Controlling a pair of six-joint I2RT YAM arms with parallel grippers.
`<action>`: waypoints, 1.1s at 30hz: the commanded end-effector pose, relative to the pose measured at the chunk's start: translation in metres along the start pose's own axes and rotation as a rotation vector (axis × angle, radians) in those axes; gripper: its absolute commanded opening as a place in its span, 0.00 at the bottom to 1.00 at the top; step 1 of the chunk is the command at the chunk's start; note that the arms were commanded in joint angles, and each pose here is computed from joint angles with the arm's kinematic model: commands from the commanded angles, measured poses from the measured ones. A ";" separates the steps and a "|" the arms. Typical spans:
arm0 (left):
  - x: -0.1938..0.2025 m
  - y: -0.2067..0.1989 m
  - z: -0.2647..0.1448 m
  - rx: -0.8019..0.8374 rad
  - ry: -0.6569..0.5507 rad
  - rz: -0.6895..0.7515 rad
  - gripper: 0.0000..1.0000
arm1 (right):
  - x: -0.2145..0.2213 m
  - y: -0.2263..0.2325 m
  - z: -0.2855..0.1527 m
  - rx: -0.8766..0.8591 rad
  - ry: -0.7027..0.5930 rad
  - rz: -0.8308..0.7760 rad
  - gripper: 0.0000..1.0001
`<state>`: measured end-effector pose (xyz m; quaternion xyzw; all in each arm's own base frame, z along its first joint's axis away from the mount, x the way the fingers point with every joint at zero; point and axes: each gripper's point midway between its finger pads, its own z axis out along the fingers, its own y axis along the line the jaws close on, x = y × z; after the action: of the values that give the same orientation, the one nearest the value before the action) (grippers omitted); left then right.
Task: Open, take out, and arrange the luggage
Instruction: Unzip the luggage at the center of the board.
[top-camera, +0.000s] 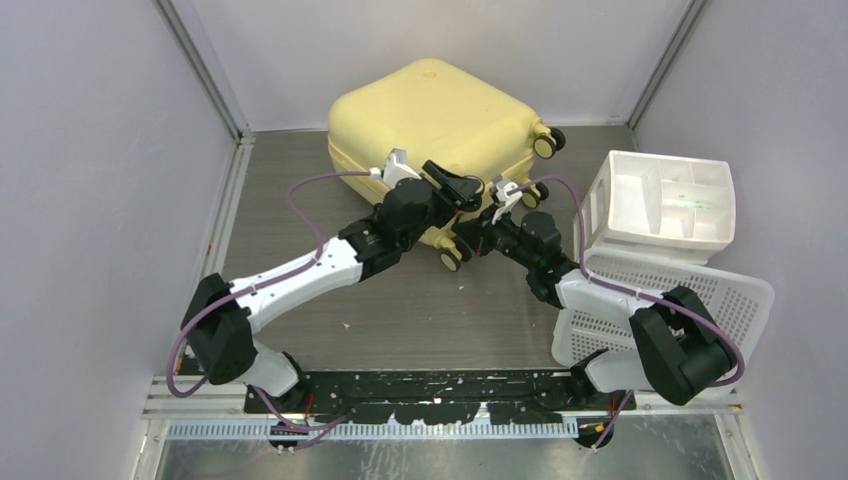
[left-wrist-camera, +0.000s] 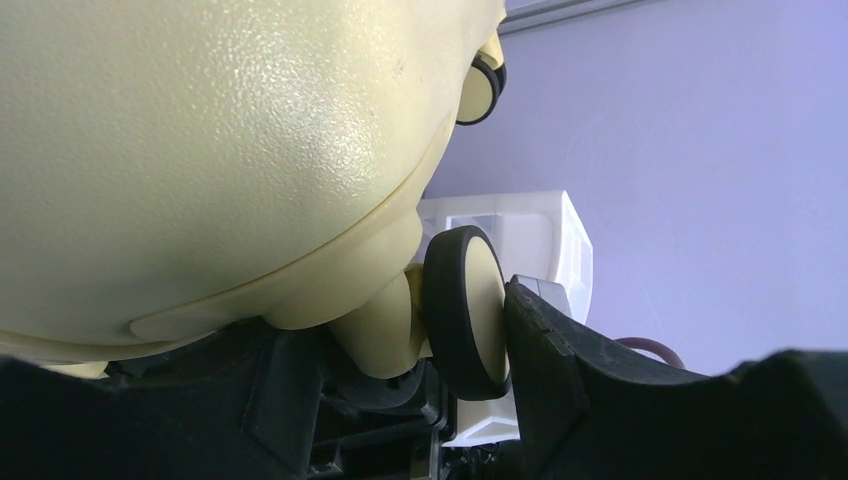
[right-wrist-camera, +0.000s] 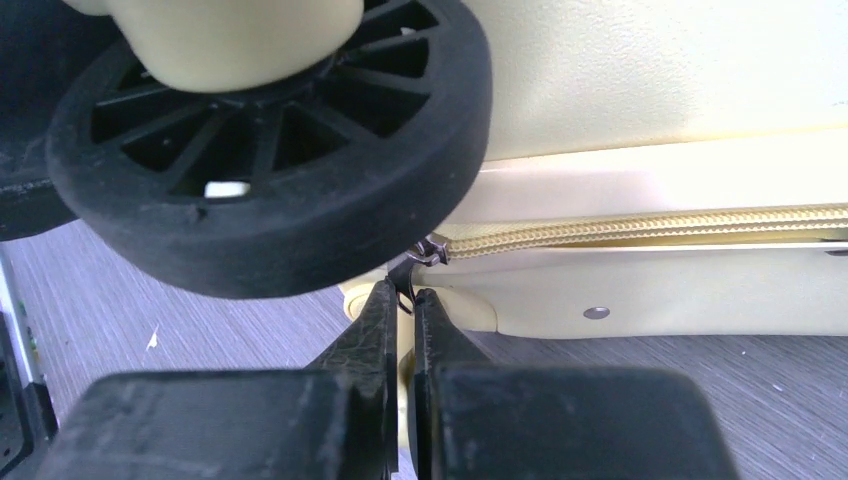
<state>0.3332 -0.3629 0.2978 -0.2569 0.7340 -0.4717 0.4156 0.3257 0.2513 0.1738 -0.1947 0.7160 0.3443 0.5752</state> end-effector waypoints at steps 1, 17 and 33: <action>-0.123 -0.150 -0.080 0.513 -0.328 -0.264 0.00 | -0.047 -0.020 -0.004 0.099 -0.146 -0.067 0.01; -0.130 -0.107 -0.096 0.455 -0.371 -0.252 0.00 | -0.042 -0.044 -0.013 0.134 -0.093 -0.087 0.01; -0.118 -0.084 -0.089 0.427 -0.340 -0.281 0.00 | -0.020 -0.002 -0.013 -0.155 -0.007 -0.089 0.22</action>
<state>0.3069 -0.3077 0.2516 -0.2874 0.7355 -0.4516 0.4153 0.3408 0.2128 0.1667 -0.2041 0.7282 0.3035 0.5796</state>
